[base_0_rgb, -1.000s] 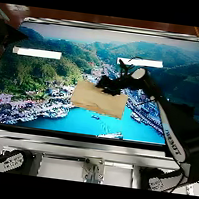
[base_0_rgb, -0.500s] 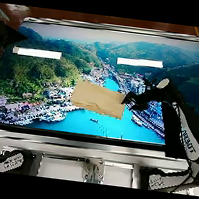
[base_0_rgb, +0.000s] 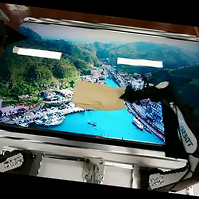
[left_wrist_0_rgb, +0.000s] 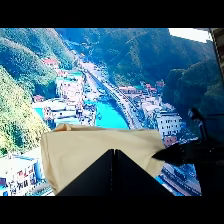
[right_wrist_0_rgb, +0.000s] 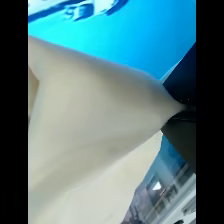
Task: Fold the shirts.
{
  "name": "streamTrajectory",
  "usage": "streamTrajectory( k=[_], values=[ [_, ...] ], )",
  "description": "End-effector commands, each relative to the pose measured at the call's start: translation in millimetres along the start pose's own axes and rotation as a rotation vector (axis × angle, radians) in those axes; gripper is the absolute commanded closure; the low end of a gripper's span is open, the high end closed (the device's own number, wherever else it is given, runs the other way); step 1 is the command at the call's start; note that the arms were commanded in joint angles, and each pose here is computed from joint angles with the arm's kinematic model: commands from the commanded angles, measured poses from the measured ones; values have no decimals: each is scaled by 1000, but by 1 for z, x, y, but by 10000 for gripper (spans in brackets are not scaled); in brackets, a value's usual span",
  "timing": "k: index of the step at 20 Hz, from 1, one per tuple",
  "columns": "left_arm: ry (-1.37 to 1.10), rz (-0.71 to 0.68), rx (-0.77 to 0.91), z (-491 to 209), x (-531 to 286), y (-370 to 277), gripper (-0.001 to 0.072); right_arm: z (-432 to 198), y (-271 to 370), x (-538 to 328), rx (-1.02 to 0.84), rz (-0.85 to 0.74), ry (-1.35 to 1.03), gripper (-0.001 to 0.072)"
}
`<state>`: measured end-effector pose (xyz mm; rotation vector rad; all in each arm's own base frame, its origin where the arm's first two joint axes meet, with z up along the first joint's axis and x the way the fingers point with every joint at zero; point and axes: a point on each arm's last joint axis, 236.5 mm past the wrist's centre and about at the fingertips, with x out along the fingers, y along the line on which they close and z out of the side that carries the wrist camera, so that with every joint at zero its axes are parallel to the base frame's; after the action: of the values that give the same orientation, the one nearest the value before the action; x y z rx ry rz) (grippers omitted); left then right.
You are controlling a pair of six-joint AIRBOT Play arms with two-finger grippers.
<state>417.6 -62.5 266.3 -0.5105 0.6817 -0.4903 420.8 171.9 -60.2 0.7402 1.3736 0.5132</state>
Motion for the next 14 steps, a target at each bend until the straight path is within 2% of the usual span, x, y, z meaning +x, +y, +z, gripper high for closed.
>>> streamTrajectory(
  k=[1, 4, 8, 14],
  values=[
    [-1, 1, -1, 0, 0, 0, 673, 40, 38, -90, -81, 72, -154, 654],
    [-1, 1, 0, 0, 0, 0, 672, 54, 32, -202, -27, 14, -314, 655],
    [-2, 0, 2, 0, -1, -1, 672, 38, -15, -320, 96, -159, -503, 655],
    [6, -33, 1, -2, -2, -10, 672, 1, -96, -395, 304, -332, -612, 654]
  ],
)
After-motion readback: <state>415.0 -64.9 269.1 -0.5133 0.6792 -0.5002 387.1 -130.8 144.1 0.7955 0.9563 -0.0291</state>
